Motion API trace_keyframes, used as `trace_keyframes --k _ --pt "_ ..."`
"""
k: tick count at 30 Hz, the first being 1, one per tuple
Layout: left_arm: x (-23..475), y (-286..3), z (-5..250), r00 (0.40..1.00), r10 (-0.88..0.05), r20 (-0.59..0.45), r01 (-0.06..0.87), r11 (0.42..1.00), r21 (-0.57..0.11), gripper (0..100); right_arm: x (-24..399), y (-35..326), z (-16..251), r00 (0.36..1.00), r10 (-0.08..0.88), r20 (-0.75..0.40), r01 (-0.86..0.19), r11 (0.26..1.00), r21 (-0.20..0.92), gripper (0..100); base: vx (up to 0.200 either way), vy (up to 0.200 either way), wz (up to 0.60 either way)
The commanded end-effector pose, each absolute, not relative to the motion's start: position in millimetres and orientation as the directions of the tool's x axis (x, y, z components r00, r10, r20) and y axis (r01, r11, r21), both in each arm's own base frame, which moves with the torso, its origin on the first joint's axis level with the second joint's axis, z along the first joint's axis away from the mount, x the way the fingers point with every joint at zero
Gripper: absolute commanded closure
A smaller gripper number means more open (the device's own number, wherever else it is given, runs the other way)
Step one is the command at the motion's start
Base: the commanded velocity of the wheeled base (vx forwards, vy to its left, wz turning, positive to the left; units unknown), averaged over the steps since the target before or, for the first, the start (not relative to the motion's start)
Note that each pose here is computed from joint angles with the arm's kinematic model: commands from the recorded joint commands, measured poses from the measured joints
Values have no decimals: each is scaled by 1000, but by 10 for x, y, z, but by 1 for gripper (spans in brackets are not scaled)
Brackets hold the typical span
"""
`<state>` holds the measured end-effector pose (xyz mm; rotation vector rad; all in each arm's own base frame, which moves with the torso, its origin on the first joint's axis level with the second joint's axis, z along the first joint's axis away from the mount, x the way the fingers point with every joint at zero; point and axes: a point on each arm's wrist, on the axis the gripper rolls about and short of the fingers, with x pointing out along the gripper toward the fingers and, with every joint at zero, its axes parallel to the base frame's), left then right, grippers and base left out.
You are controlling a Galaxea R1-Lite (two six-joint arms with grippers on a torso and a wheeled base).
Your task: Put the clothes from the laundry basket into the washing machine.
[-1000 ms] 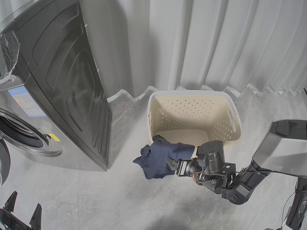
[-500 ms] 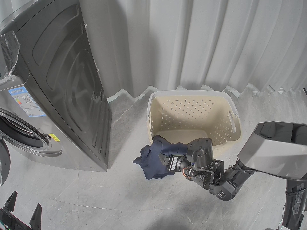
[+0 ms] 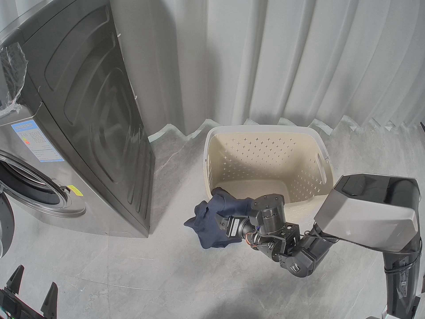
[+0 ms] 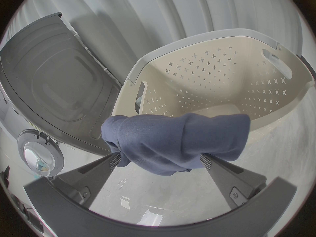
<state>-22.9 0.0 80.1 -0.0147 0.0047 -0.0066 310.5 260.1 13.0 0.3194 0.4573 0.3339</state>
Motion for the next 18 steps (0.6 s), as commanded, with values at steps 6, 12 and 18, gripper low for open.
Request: trace_keyframes --k 6,12,18 --pt "-228 0 752 1000 -8 -8 8 1000 -14 0 3182 2641 68 853 382 -357 -242 894 378 100 0 0 0" --pt "-228 0 752 1000 -8 -8 8 1000 -14 0 3162 2650 128 857 391 -335 -253 886 388 100 0 0 0" --pt "-228 0 752 1000 -8 -8 8 1000 -17 0 2914 2593 472 855 424 -298 -291 868 401 100 0 0 0"
